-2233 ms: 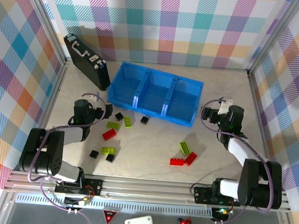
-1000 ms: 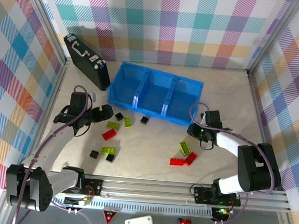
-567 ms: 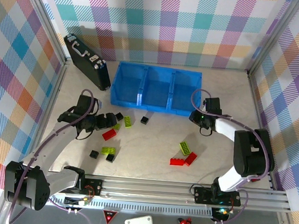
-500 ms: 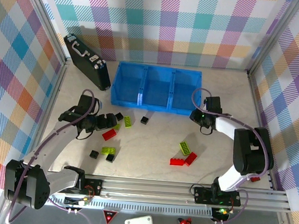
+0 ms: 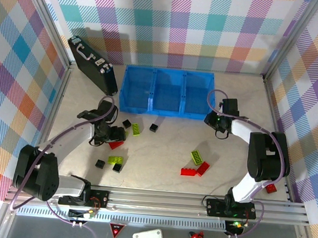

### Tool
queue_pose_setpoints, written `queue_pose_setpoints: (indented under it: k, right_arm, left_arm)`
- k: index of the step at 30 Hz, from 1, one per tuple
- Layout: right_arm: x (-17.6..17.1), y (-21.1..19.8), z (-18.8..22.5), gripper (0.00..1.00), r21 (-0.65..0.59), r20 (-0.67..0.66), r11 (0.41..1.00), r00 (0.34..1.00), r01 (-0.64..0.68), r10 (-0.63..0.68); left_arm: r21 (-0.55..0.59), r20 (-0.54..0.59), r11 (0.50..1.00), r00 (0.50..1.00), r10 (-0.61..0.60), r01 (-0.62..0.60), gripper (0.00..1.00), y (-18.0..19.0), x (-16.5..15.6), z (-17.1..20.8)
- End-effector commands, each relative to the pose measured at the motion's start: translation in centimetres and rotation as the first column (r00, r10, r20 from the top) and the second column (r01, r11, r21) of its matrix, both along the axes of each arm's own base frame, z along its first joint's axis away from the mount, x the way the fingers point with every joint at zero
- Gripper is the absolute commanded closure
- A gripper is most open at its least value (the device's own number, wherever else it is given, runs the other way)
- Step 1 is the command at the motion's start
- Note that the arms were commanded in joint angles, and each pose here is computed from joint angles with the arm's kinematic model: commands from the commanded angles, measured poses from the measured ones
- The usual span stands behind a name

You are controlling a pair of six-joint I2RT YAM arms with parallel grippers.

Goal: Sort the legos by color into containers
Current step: Move the container to the top-center of the table.

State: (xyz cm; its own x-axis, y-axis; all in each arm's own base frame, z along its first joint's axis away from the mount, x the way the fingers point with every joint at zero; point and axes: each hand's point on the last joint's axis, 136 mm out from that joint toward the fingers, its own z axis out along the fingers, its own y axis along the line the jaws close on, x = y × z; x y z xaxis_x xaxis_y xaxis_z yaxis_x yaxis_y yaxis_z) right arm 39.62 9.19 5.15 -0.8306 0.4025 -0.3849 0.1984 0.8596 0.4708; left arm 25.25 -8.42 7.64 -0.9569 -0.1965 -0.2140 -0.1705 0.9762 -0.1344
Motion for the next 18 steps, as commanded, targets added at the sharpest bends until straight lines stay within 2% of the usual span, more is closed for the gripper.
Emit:
queue_pose_setpoints:
  k: [1, 6, 11, 18]
  right_arm:
    - [-1.0, 0.6, 1.0, 0.73, 0.045, -0.005, 0.999, 1.000, -0.029, 0.030]
    - [-3.5, 0.8, 2.2, 0.68, 0.072, -0.007, 0.996, 0.999, -0.044, 0.045]
    - [-6.4, 0.2, 3.2, 0.67, 0.050, 0.004, 0.997, 0.999, -0.054, 0.054]
    - [-8.8, 0.1, 6.0, 0.64, 0.045, 0.046, 0.996, 0.996, -0.083, 0.081]
  left_arm:
    - [0.069, -0.046, 0.998, 0.999, 0.006, -0.003, 0.19, 0.8, -0.1, -0.2]
    - [0.098, -0.070, 0.990, 0.991, 0.111, -0.104, 0.16, 1.2, 0.6, -1.0]
    - [0.071, -0.074, 0.950, 0.949, 0.308, -0.303, 0.09, 1.1, 0.8, -1.3]
    - [0.068, -0.075, 0.906, 0.903, 0.423, -0.419, 0.06, 1.5, 0.5, -1.9]
